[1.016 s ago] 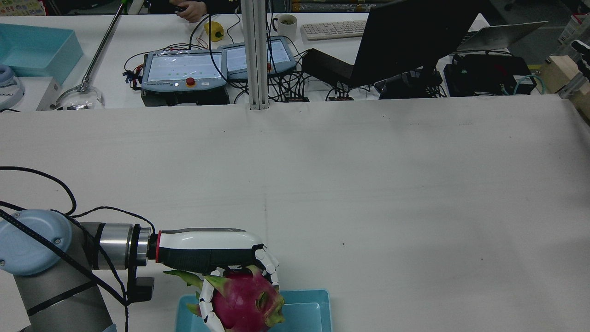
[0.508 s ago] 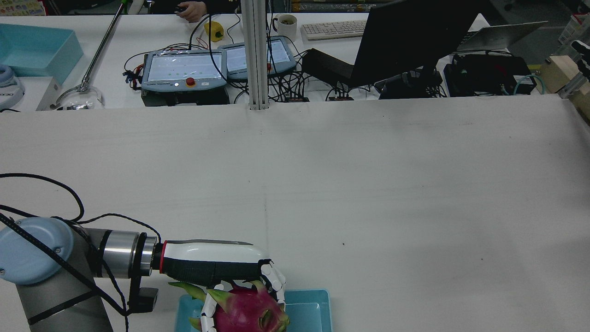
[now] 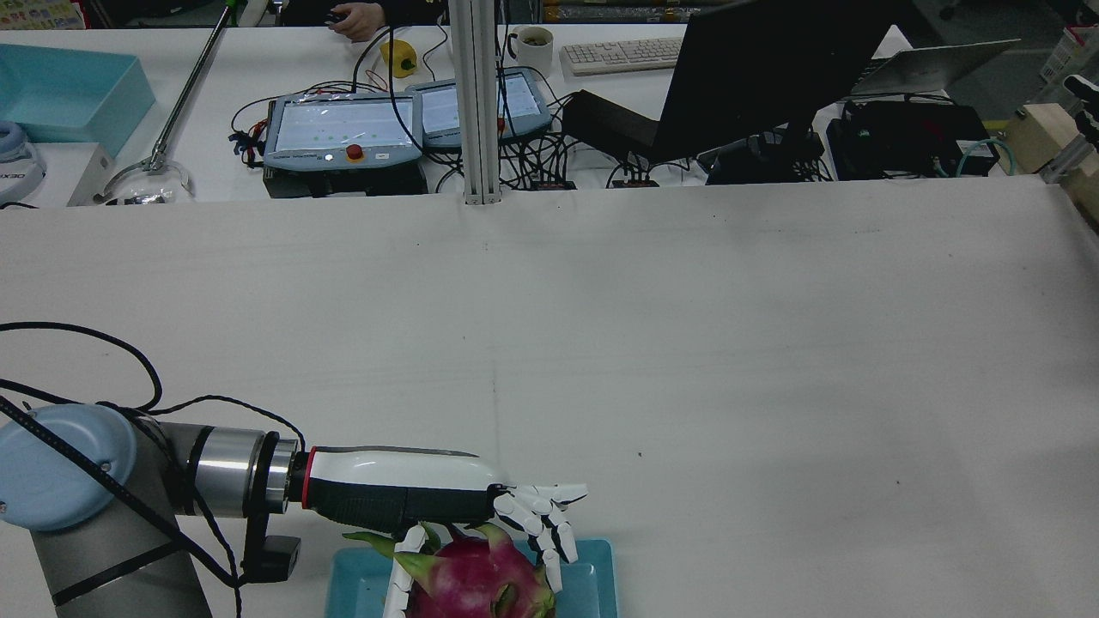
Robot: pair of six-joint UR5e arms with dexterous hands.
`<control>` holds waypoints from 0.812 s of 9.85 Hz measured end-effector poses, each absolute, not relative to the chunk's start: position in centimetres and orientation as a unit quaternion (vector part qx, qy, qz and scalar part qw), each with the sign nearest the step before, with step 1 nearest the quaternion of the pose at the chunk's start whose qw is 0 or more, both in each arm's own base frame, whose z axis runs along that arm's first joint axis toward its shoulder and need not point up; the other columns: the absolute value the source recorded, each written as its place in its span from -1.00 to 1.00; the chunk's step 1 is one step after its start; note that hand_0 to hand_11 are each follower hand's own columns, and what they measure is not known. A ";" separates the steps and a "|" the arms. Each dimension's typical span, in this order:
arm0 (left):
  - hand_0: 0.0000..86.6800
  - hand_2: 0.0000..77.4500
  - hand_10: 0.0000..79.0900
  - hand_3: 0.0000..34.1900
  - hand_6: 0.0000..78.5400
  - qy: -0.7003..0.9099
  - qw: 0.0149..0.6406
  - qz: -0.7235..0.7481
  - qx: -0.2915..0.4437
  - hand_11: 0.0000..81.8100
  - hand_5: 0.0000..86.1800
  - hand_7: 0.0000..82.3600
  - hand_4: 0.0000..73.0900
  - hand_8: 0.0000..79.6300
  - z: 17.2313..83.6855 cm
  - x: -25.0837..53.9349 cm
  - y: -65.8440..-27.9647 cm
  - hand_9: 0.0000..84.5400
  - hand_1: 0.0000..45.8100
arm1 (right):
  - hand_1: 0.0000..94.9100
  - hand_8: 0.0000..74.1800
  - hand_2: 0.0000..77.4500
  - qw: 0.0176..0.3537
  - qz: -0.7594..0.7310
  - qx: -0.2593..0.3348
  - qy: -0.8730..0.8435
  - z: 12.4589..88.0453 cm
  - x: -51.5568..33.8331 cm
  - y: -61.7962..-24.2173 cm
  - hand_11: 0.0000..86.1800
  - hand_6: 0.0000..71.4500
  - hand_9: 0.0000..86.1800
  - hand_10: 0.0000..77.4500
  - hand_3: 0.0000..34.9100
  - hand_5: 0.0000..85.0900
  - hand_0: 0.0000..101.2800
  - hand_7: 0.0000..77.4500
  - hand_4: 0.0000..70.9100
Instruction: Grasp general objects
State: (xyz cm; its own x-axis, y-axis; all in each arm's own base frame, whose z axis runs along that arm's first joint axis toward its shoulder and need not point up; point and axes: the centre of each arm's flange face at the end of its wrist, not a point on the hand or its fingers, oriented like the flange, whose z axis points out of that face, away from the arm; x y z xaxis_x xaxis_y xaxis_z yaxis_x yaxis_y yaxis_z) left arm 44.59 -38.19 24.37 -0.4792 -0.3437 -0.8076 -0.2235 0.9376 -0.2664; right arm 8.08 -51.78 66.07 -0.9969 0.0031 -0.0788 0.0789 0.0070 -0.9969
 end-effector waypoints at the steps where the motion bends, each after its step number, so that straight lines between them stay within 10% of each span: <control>1: 0.05 -0.96 -0.99 -1.00 -0.89 0.858 0.481 -0.062 -0.166 -0.97 -0.61 -0.48 -0.57 -0.92 24.2 44.5 -38.2 -1.00 -1.00 | -0.87 -1.00 -0.96 0.027 -0.704 0.029 0.709 66.1 8.1 -51.8 -0.99 -1.00 -0.97 -1.00 -1.00 -1.00 -1.00 -1.00 -1.00; 4: 0.01 -0.96 -0.99 -1.00 -0.89 0.861 0.478 -0.061 -0.164 -0.99 -0.66 -0.76 -0.57 -0.92 24.0 44.2 -38.5 -0.99 -1.00 | -0.87 -1.00 -0.96 0.027 -0.704 0.029 0.709 66.1 8.1 -51.8 -0.99 -1.00 -0.97 -1.00 -1.00 -1.00 -1.00 -1.00 -1.00; 8: 0.11 -0.96 -0.99 -1.00 -0.71 0.862 0.480 -0.104 -0.123 -0.99 -0.56 -0.23 -0.42 -0.97 24.8 39.6 -43.9 -1.00 -1.00 | -0.87 -1.00 -0.96 0.027 -0.704 0.029 0.709 66.1 8.1 -51.8 -0.99 -1.00 -0.97 -1.00 -1.00 -1.00 -1.00 -1.00 -1.00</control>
